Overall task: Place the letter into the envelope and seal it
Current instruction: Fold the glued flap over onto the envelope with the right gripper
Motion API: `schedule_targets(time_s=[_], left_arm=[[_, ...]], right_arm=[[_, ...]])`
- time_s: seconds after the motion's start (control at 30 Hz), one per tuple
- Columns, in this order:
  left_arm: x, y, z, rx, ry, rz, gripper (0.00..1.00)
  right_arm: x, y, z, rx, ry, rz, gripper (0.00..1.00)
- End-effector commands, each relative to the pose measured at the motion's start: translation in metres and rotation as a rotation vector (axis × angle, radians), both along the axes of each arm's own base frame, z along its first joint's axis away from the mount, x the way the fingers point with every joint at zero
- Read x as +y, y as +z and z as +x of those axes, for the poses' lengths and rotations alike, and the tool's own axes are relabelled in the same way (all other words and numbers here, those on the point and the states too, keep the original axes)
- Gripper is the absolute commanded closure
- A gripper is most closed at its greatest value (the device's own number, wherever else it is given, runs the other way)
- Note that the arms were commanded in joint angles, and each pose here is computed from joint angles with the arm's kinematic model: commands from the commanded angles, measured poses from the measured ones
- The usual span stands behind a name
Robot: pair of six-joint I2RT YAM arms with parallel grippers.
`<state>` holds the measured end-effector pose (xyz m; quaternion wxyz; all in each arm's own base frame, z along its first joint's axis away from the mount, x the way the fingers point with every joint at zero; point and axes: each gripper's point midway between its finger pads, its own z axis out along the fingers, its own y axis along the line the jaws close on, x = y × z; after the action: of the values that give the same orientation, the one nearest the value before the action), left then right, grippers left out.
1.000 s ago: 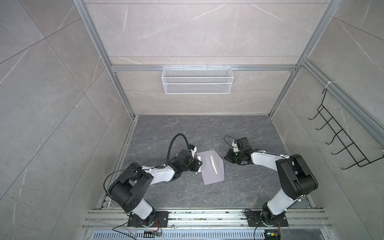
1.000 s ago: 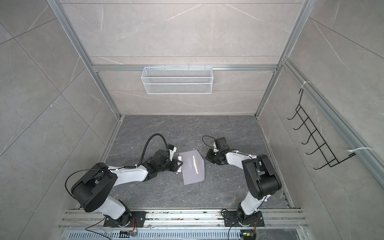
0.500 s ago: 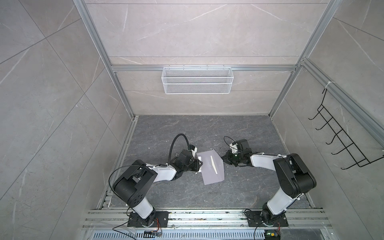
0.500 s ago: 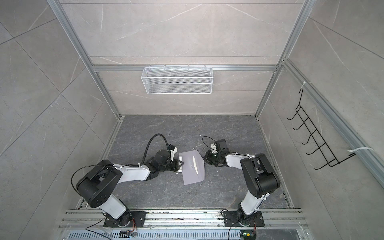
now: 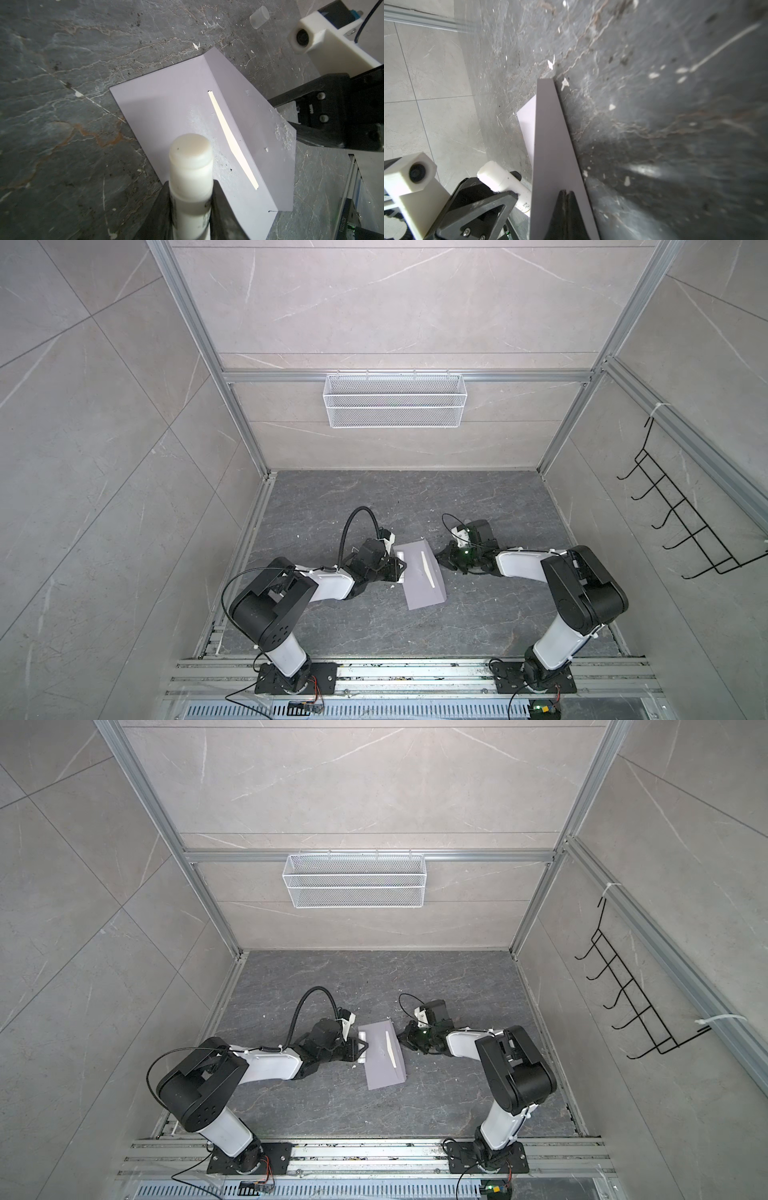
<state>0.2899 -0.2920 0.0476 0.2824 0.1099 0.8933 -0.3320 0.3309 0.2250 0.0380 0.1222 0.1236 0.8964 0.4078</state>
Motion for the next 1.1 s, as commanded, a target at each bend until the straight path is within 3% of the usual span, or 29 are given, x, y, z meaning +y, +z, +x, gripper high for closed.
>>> schedule_targets(time_s=[0.0,0.57,1.07], left_arm=[[-0.01,0.011,0.006,-0.022,-0.015,-0.038,1.0],[-0.01,0.009,0.005,-0.02,-0.014,-0.038,1.0],[-0.015,0.026,0.01,-0.042,-0.013,-0.075,1.0]], right_arm=[[0.011,-0.003,-0.001,0.012,0.014,0.014,1.0],[0.043,-0.023,-0.014,0.038,0.089,-0.06,1.0],[0.04,-0.038,-0.031,0.059,0.129,-0.156,1.0]])
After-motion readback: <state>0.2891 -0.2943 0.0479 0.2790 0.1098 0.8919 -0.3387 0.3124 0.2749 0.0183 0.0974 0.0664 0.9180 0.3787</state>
